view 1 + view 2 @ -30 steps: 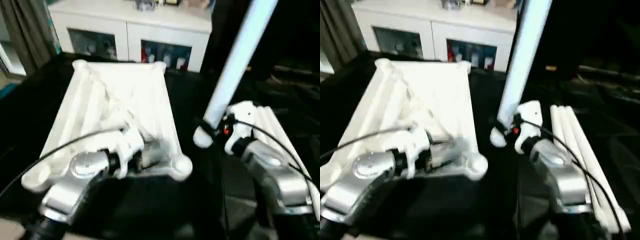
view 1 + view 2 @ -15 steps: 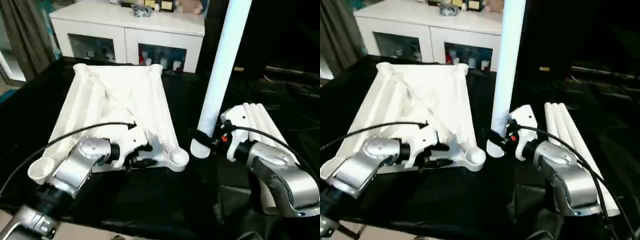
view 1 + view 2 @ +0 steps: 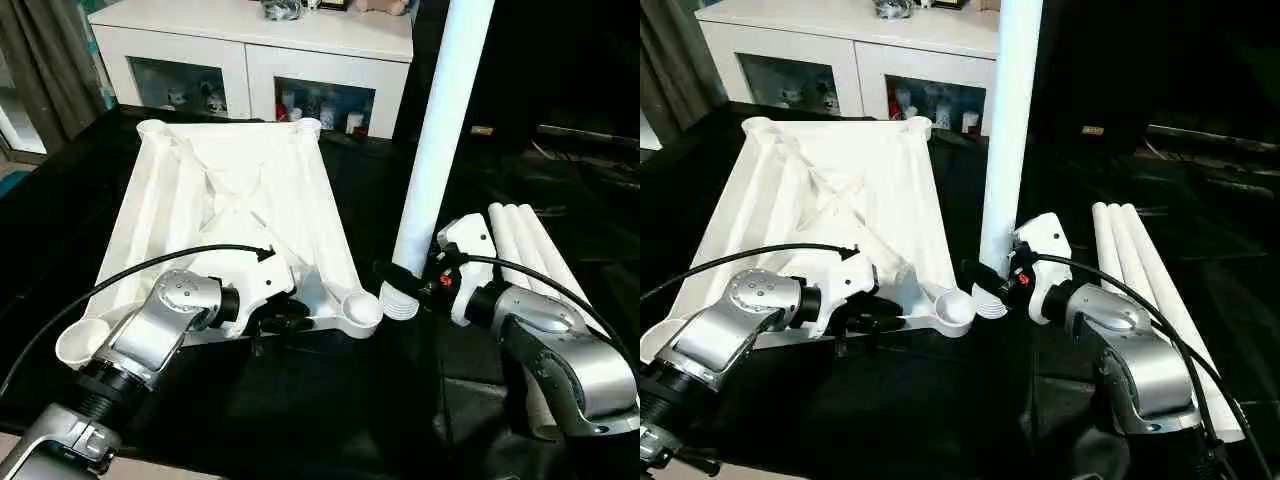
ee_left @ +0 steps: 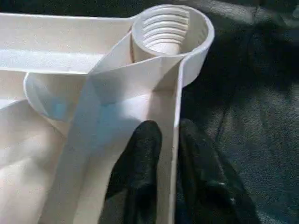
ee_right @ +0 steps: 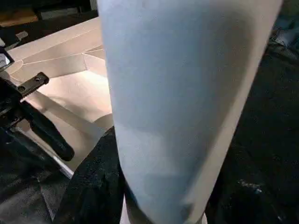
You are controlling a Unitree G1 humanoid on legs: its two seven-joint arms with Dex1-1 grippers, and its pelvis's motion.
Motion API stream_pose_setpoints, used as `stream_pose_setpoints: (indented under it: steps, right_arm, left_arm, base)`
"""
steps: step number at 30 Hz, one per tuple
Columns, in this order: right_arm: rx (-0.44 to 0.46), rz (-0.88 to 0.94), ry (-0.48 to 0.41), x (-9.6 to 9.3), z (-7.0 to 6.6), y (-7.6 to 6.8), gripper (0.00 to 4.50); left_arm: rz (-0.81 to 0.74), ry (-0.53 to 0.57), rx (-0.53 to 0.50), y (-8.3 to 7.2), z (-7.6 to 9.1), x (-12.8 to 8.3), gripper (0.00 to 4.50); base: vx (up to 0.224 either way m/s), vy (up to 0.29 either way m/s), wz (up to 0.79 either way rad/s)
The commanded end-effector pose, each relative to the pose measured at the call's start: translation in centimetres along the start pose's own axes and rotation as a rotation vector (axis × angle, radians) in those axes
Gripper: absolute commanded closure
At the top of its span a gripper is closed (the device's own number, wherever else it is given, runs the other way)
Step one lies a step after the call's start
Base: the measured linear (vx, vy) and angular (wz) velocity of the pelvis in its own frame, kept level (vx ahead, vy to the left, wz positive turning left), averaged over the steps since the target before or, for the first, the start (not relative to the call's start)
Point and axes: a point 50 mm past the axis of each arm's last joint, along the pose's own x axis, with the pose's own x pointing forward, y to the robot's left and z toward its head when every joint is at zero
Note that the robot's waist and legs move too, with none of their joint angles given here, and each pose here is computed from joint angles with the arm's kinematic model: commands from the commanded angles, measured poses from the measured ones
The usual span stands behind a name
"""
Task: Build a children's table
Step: Pick table leg, then insert table leg to table base
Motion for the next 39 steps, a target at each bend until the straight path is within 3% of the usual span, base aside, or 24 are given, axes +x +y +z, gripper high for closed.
stream_pose_setpoints:
  steps: [1,8,16,18,26,35,39]
  right_arm:
    - [-0.016,0.005,-0.009,-0.2,0.6,0.0,2.62]
    - [0.001,0.024,-0.01,0.2,0.6,0.2,2.62]
    - [0.083,0.085,-0.013,1.4,0.5,0.7,2.62]
    - [0.13,0.119,0.005,2.8,0.6,0.8,2.62]
    - [0.136,0.132,0.059,5.3,0.6,0.3,2.62]
    - [0.12,0.133,0.102,6.2,0.4,-0.4,2.62]
    - [0.169,0.151,0.095,6.5,0.2,-0.4,2.62]
  left_arm:
    - [0.015,0.029,-0.005,0.4,-0.1,-0.5,4.0]
    - [-0.01,0.068,-0.016,0.2,-0.5,-1.0,4.49]
    - [0.009,0.037,-0.017,0.5,-0.2,-1.0,4.5]
    - [0.014,0.017,-0.016,0.6,0.1,-0.6,4.5]
    - [0.034,-0.011,-0.022,0.9,0.7,0.2,4.5]
    - [0.046,-0.007,-0.014,1.2,0.7,0.0,4.5]
    - [0.048,-0.007,-0.013,1.2,0.7,0.0,4.5]
  base:
    - [0.0,0.0,0.0]
    - [0.0,0.0,0.0]
    - [0.0,0.0,0.0]
    - [0.0,0.0,0.0]
    - [0.0,0.0,0.0]
    - [0.0,0.0,0.0]
    - [0.0,0.0,0.0]
